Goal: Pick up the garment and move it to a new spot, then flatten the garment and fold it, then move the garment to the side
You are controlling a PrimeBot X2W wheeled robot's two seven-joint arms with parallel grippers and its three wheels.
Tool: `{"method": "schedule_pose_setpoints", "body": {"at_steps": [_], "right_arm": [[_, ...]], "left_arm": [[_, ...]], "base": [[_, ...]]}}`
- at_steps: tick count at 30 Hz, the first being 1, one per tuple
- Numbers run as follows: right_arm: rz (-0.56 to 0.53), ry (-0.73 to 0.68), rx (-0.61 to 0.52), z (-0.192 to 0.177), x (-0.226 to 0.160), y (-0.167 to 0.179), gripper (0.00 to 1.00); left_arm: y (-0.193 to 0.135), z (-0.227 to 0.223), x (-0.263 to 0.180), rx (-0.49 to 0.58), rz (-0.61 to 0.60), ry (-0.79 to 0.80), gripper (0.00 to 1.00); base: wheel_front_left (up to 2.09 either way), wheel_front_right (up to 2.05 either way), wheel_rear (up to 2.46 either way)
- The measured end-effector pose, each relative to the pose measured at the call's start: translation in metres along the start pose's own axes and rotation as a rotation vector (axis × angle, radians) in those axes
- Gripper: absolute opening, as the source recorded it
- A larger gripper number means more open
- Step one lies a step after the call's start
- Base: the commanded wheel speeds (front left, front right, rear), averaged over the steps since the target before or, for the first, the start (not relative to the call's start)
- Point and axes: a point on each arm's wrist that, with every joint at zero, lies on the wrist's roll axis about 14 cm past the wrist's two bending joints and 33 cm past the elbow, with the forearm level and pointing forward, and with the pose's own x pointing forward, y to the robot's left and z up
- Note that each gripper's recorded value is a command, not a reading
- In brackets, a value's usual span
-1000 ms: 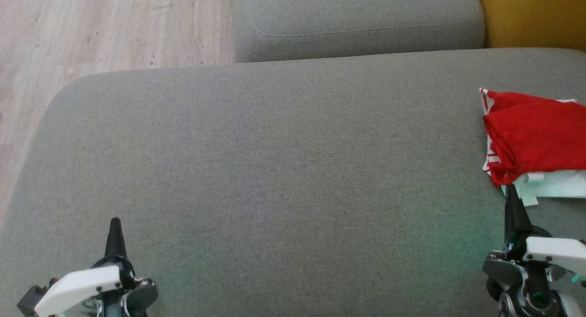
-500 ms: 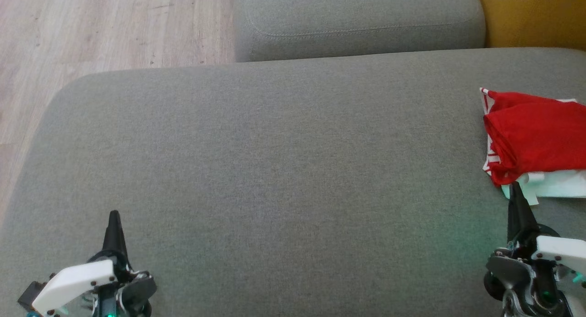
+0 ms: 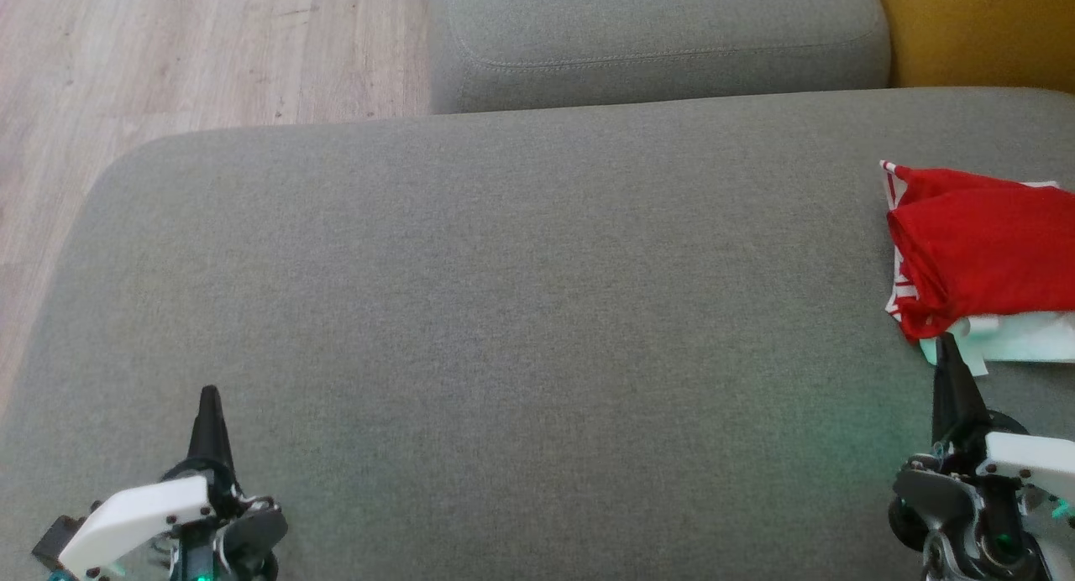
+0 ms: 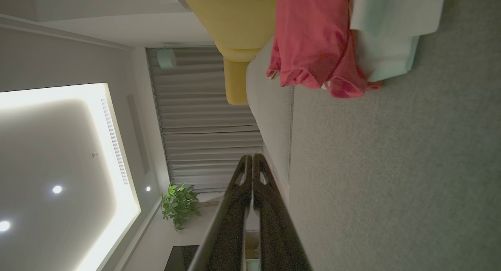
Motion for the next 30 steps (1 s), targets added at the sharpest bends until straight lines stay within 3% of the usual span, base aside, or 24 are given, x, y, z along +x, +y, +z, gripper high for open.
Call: {"method": "schedule_pose_setpoints", "body": {"at_steps": [30], "right_arm": [[0.000,-0.003,0.001,0.0011,-0.0001,0.0001,0.00]], "left_arm": [[0.0000,0.0000,0.0000,0.000,0.000,0.000,0.00]], "base": [[0.00,0.00,0.00]]}}
